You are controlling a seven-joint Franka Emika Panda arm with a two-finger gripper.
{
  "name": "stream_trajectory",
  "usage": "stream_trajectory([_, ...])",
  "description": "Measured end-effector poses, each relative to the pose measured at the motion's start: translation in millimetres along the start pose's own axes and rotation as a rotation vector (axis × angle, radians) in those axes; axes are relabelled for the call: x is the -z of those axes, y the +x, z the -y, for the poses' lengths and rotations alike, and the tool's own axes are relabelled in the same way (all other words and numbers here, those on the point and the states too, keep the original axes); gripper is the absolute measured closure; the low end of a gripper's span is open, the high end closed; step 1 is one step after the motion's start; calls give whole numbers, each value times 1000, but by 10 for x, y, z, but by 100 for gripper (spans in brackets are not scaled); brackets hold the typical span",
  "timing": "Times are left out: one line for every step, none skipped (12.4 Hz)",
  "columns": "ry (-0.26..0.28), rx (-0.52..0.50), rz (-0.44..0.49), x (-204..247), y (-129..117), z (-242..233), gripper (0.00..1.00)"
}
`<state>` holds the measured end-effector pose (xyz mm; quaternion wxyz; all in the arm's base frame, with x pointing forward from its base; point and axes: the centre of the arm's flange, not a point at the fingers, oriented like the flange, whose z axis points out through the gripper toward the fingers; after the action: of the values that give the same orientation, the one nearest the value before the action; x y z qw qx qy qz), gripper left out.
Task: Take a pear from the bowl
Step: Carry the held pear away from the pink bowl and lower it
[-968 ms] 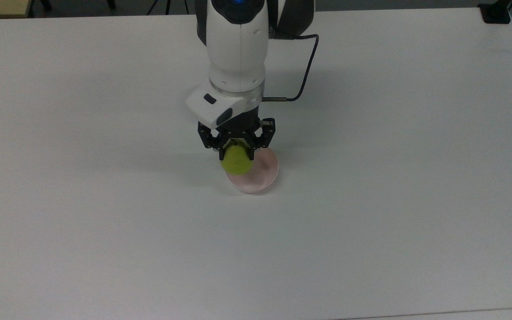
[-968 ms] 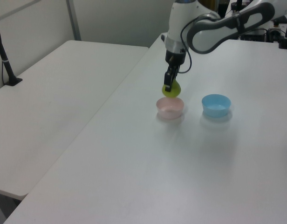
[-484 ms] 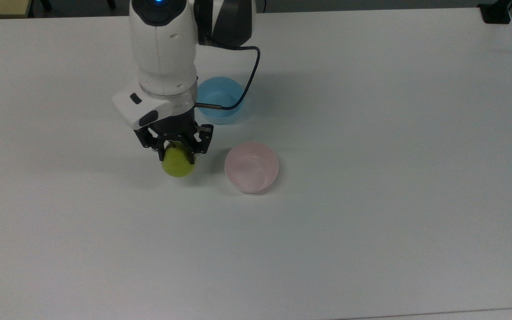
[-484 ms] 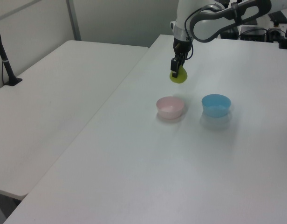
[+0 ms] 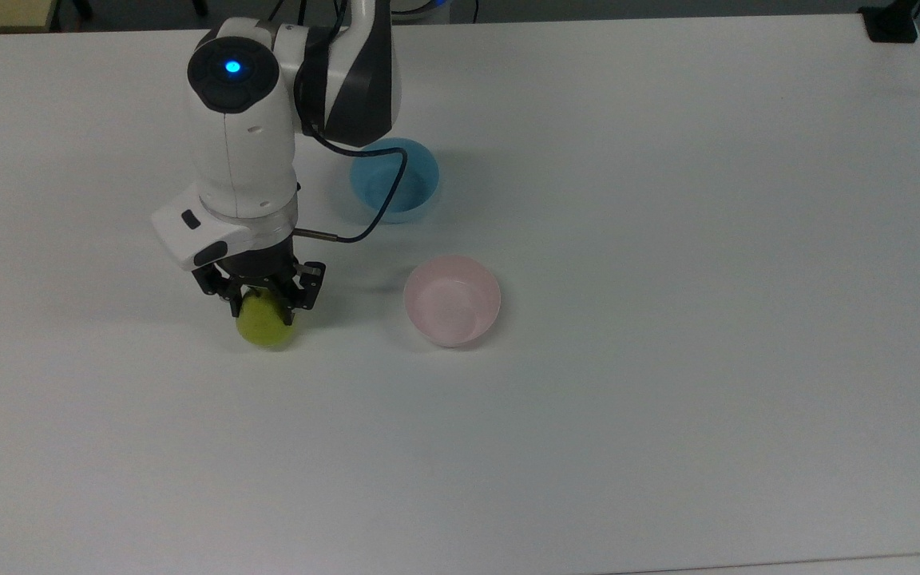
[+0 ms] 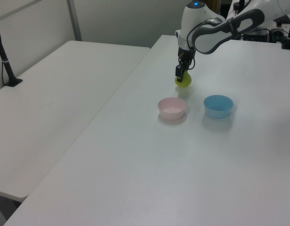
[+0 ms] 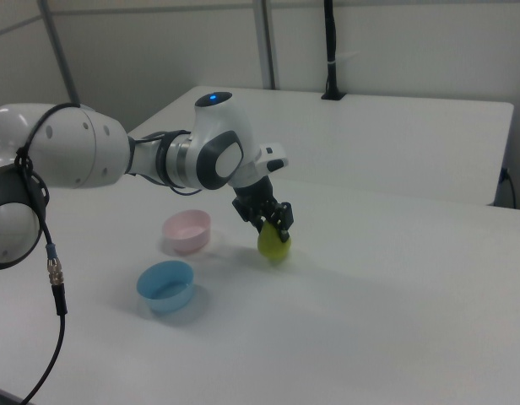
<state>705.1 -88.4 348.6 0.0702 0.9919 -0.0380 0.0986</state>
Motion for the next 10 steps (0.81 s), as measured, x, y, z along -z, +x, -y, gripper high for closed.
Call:
stream_trajectory([-6, 3, 5, -34, -7, -20, 40])
stream_trajectory([-9, 6, 9, -62, -14, -19, 40])
stream_trajectory([-9, 7, 9, -65, -15, -14, 39])
stream_trajectory([-9, 8, 8, -61, -14, -9, 28])
stream_trajectory([-9, 8, 7, -51, -11, -9, 18])
stream_trajectory([-9, 7, -1, -2, 4, -12, 2])
stream_trajectory([-10, 7, -7, 55, 15, -15, 1])
stream_trajectory([-10, 6, -8, 147, 23, -18, 1])
stream_trajectory([-12, 6, -4, 269, 24, -17, 0])
stream_trajectory([-12, 8, 2, 420, 18, -2, 0])
